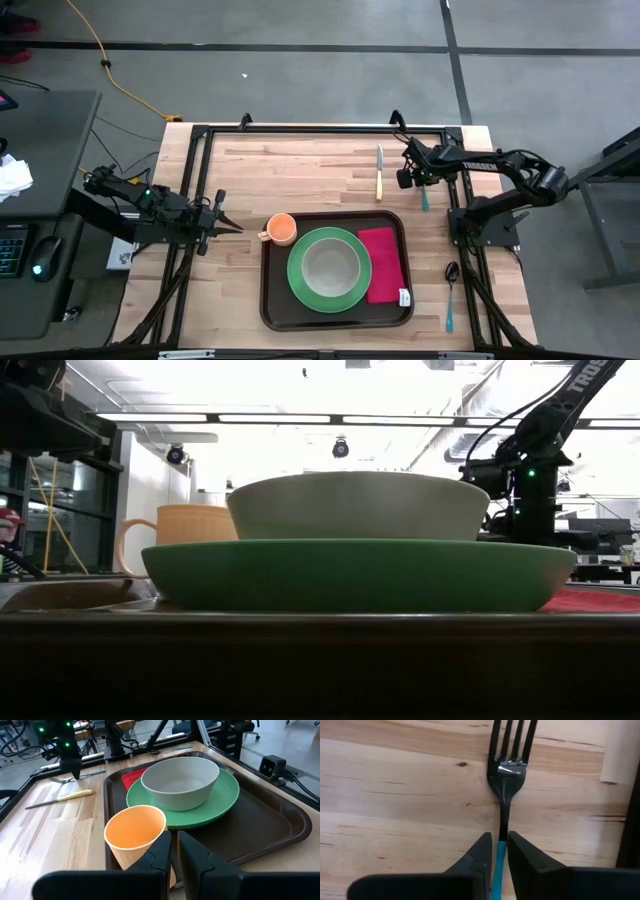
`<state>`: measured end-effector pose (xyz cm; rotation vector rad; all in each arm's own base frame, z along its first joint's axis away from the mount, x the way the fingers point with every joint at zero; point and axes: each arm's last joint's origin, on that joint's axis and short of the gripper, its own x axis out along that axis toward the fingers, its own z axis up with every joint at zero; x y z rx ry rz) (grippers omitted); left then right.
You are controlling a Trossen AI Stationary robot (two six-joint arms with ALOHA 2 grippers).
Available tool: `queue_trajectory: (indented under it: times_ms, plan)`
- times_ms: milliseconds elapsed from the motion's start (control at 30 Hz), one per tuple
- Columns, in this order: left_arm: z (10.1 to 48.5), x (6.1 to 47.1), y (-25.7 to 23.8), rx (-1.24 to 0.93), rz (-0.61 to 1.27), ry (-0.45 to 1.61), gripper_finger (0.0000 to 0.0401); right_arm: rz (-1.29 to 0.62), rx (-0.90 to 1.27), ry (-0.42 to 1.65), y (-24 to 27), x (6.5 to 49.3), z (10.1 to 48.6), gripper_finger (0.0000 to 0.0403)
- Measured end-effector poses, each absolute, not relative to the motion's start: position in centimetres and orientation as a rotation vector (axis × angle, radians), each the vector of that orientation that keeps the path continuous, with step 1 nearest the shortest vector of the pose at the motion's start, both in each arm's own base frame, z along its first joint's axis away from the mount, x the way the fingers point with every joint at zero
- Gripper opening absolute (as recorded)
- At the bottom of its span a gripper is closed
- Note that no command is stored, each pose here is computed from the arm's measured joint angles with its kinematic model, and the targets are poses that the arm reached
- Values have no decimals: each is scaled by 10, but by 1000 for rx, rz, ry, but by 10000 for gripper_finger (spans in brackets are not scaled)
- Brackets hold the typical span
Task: Set up tray
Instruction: Put the blue fork on the red napkin on the brown serving tray
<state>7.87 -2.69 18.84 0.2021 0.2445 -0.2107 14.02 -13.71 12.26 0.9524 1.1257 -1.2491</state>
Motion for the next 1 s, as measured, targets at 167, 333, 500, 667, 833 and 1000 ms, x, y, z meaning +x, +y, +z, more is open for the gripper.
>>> queue_trajectory:
  times_ms: [167,333,500,667,833,1000]
  plan:
    - [188,79,-27,202,-211,245,62,-1246,953,1123,-137,141,122,18]
    - [188,79,-27,203,-211,246,62,-1244,952,1124,-137,141,122,3]
    - [188,79,-27,203,-212,247,62,-1244,954,1127,-137,141,122,3]
    - [188,78,-27,206,-212,253,62,-1241,960,1149,-140,144,131,2]
    - [187,78,-27,207,-212,254,62,-1201,957,1140,-148,155,149,1]
    - [186,78,-27,211,-213,265,62,-1207,956,1139,-153,160,164,1]
